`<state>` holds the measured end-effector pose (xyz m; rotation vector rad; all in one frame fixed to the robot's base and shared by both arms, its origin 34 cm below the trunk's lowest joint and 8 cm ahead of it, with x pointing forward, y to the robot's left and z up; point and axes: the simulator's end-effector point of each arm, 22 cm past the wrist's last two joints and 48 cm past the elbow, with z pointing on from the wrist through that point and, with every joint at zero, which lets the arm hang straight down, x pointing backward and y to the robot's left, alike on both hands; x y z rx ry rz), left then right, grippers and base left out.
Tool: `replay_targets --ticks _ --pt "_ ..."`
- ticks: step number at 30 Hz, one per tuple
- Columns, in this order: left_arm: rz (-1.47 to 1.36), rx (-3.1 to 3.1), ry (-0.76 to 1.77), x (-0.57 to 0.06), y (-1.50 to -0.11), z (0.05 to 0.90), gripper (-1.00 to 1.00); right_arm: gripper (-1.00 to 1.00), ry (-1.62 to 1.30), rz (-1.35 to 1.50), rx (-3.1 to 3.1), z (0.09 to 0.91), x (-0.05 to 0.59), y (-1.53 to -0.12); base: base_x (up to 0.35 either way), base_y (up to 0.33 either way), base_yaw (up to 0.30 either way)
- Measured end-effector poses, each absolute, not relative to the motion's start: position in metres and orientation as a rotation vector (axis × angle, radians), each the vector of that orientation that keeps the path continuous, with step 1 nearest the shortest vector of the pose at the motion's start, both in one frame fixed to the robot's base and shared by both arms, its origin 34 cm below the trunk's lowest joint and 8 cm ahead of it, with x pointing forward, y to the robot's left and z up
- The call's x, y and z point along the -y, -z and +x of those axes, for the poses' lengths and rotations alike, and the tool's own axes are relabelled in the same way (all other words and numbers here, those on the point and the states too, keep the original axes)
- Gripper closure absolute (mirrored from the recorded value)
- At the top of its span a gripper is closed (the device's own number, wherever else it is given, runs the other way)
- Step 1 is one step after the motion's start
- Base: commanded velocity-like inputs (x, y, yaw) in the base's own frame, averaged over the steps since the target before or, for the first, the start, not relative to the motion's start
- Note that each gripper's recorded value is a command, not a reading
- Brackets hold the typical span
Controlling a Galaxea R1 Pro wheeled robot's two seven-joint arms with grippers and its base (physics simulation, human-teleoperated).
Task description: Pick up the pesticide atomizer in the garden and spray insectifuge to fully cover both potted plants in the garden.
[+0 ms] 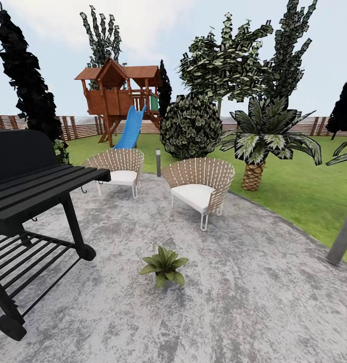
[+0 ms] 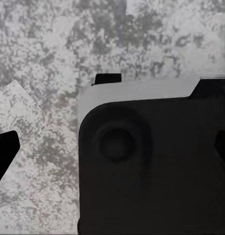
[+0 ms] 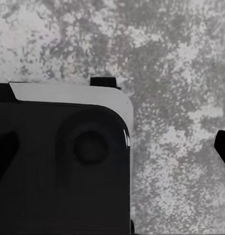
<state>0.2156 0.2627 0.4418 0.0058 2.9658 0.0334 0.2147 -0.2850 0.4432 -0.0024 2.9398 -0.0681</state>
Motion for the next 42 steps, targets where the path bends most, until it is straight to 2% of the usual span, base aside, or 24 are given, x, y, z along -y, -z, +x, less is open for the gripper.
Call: replay_targets --ticks 1,2,3,10,15,28,42 --pt "0.003 -2.705 -0.029 -0.262 -0.462 0.298 -1.0 -1.0 0.138 -0.02 -2.744 0.267 0.326 -0.46 0.0 0.0 0.0" --pt "0.002 -2.61 -0.027 -0.261 -0.477 0.359 -1.0 -1.0 0.149 -0.034 -2.579 0.339 0.335 -0.485 0.0 0.0 0.0" --pt "0.0 -2.592 -0.024 -0.26 -0.481 0.371 -1.0 -1.0 0.151 -0.041 -2.509 0.369 0.337 -0.5 0.0 0.0 0.0" --pt "-0.003 -2.486 -0.012 -0.253 -0.506 0.442 -1.0 -1.0 0.144 -0.046 -2.33 0.443 0.335 -0.543 0.0 0.0 0.0" --pt "-0.012 -2.448 -0.021 -0.259 -0.516 0.463 -1.0 -1.0 0.129 -0.04 -2.239 0.488 0.329 -0.568 0.0 0.0 0.0" --pt "-0.012 -2.415 -0.028 -0.266 -0.519 0.461 -1.0 -1.0 0.116 -0.043 -2.218 0.504 0.323 -0.574 0.0 0.0 -0.021" --pt "-0.007 -2.408 -0.021 -0.266 -0.52 0.462 -1.0 -1.0 0.119 -0.038 -2.218 0.504 0.325 -0.574 0.0 0.0 -0.277"
